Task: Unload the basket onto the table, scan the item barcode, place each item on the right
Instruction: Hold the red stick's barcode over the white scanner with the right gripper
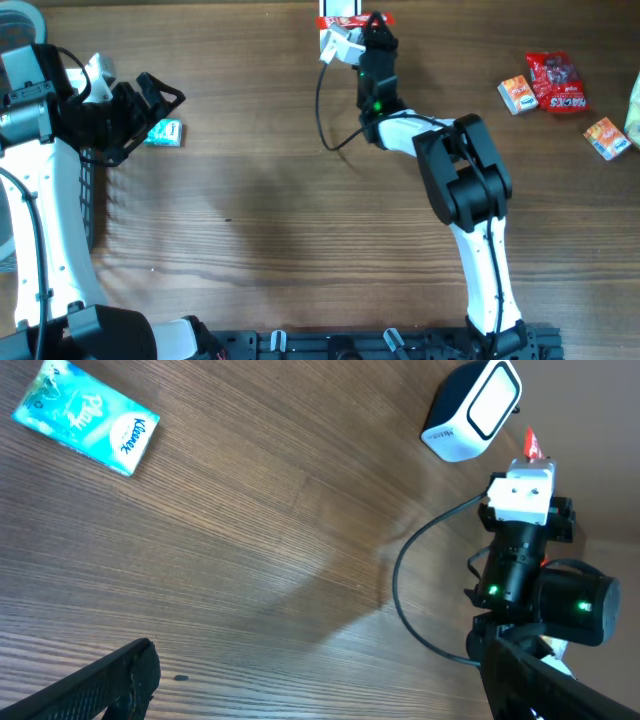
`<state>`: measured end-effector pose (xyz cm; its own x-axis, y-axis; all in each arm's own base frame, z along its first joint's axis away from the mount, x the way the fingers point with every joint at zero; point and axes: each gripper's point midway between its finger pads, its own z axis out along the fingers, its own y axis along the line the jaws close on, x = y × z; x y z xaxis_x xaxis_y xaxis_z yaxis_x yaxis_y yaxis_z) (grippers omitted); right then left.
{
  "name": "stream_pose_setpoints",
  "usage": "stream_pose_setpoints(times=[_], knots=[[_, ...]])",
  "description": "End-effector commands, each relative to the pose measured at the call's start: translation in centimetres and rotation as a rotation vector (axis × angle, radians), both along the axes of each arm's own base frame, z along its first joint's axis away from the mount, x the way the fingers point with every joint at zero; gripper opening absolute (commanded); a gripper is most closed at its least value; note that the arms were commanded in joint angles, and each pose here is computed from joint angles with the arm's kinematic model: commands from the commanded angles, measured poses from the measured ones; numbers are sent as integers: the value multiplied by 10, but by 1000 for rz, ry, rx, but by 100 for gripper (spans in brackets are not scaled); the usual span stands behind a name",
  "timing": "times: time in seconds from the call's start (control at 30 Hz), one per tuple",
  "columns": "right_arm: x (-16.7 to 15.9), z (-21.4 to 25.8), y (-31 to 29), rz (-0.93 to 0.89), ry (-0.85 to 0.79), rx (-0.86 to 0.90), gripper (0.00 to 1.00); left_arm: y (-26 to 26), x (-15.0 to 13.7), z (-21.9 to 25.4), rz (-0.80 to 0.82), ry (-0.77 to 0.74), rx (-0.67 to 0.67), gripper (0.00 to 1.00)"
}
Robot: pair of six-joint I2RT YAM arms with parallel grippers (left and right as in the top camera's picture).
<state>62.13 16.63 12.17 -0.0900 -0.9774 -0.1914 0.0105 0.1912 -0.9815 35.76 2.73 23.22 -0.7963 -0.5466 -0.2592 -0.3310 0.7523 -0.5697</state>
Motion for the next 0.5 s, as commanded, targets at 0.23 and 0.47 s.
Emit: stream_pose_setpoints(times=[0.23, 0.47], knots=[[6, -40, -30, -59, 112, 122, 4, 4, 1, 7, 10, -19, 11, 100], [3, -43, -44, -130, 146, -46, 4, 4, 1, 7, 10, -18, 11, 100]])
